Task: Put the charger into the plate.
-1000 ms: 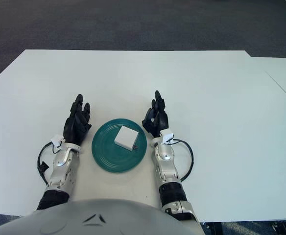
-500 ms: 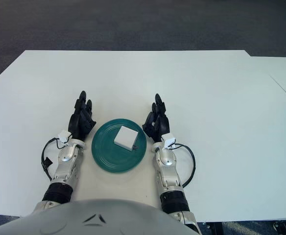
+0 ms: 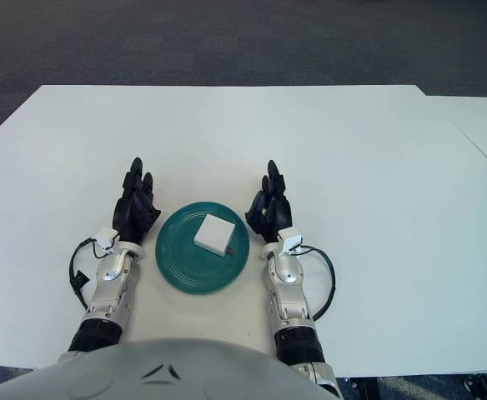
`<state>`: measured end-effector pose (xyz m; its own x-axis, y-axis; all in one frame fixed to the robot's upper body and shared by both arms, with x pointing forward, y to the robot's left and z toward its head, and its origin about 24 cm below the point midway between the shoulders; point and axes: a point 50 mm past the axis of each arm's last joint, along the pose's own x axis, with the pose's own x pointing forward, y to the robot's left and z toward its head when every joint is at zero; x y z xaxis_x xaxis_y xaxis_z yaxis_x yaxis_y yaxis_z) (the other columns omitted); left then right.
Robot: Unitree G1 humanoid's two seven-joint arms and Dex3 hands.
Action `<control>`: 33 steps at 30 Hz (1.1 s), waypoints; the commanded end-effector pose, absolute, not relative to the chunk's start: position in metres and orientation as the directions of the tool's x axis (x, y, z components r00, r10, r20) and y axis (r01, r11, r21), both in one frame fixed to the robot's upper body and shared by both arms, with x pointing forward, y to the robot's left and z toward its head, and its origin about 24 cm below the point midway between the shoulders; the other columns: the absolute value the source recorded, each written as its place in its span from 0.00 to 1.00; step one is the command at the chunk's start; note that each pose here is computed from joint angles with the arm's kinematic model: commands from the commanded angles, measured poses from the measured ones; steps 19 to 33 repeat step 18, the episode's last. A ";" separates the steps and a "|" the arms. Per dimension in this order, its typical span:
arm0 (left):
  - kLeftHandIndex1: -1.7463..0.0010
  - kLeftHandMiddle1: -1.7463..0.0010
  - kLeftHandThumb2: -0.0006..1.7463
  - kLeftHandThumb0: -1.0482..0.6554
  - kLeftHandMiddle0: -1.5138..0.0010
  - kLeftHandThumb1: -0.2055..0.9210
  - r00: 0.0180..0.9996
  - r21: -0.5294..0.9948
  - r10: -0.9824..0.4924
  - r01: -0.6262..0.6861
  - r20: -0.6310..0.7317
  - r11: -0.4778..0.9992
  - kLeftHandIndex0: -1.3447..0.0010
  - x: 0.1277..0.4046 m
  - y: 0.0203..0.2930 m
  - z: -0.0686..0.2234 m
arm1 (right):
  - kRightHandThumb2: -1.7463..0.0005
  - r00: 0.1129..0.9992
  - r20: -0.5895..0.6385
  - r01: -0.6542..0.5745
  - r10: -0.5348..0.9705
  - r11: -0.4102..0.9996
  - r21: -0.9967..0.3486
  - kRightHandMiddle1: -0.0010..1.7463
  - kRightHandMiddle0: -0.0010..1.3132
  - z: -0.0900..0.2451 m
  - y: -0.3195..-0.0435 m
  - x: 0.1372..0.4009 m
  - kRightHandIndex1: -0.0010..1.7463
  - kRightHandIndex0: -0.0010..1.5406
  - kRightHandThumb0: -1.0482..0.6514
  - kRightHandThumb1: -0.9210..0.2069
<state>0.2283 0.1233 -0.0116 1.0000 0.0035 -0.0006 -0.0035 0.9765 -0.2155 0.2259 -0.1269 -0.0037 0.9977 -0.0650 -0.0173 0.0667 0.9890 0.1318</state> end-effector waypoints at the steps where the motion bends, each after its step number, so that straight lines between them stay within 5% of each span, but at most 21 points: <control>1: 1.00 1.00 0.58 0.00 1.00 1.00 0.995 -0.256 0.019 -0.044 -0.099 0.966 1.00 0.209 0.111 -0.032 | 0.45 0.972 -0.206 0.140 -0.113 0.983 0.121 0.04 0.02 -0.035 -0.139 0.205 0.01 0.01 0.13 0.00; 10: 1.00 1.00 0.57 0.00 1.00 1.00 0.998 -0.268 -0.007 -0.009 -0.062 0.963 1.00 0.200 0.115 -0.024 | 0.46 0.971 -0.197 0.165 -0.133 0.973 0.160 0.07 0.06 -0.032 -0.144 0.206 0.01 0.05 0.13 0.00; 18: 1.00 1.00 0.54 0.00 1.00 1.00 0.998 -0.296 -0.001 -0.016 -0.057 0.955 1.00 0.196 0.113 -0.019 | 0.48 0.972 -0.197 0.166 -0.131 0.970 0.175 0.22 0.01 -0.034 -0.149 0.208 0.00 0.09 0.12 0.00; 33: 1.00 1.00 0.54 0.00 1.00 1.00 0.998 -0.296 -0.001 -0.016 -0.057 0.955 1.00 0.196 0.113 -0.019 | 0.48 0.972 -0.197 0.166 -0.131 0.970 0.175 0.22 0.01 -0.034 -0.149 0.208 0.00 0.09 0.12 0.00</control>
